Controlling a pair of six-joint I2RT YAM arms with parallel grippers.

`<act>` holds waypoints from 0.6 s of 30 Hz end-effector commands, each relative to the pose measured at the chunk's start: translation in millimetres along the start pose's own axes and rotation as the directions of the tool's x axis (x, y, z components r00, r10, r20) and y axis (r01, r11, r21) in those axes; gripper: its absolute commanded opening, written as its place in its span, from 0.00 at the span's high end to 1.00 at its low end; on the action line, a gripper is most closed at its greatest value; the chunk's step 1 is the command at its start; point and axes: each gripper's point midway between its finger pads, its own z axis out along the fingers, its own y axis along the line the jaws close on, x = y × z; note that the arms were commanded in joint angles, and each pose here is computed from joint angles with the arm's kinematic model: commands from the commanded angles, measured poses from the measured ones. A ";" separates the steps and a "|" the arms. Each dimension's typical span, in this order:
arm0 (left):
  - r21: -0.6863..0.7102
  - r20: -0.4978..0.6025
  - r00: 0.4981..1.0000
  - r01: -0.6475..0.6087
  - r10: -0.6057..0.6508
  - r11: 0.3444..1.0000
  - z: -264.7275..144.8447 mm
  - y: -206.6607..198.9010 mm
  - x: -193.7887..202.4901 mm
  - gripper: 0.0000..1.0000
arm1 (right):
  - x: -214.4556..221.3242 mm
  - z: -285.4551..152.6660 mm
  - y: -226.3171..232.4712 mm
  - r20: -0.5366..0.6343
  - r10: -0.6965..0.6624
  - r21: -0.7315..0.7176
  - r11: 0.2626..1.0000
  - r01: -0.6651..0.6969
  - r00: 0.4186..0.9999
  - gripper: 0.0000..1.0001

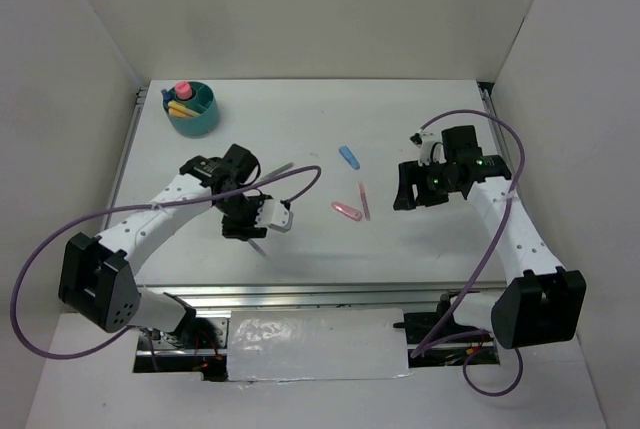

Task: Sort the stationery into containers
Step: Pick up the pen from the center of the board.

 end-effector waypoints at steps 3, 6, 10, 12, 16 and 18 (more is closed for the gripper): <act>0.041 -0.033 0.999 -0.036 0.037 0.999 25.5 1.7 -3.0 0.42 | -1.1 8.7 -7.3 -0.004 -0.007 0.002 1.000 0.007 1.000 0.29; 0.064 -0.066 0.997 -0.039 0.044 0.997 46.2 -0.3 -3.8 0.43 | 3.9 10.3 -10.7 -0.006 -0.015 0.012 1.000 0.015 1.000 0.29; 0.085 -0.092 0.995 -0.038 0.046 0.996 60.8 -2.9 -3.5 0.44 | -0.3 11.5 -15.0 -0.003 -0.010 0.025 1.000 0.010 1.000 0.29; 0.100 -0.090 0.995 -0.027 0.036 0.995 67.8 -8.1 -4.5 0.44 | 1.1 13.1 -12.5 -0.017 0.007 0.003 1.000 -0.007 1.000 0.29; 0.112 -0.113 0.992 -0.035 0.048 0.993 80.9 -21.6 -0.8 0.44 | 2.1 15.1 -14.4 -0.020 0.017 0.001 1.000 -0.017 1.000 0.29; 0.094 -0.138 0.987 -0.064 0.077 0.993 87.2 -22.2 0.4 0.44 | 2.3 16.2 -16.1 -0.019 0.024 0.001 1.000 -0.024 1.000 0.29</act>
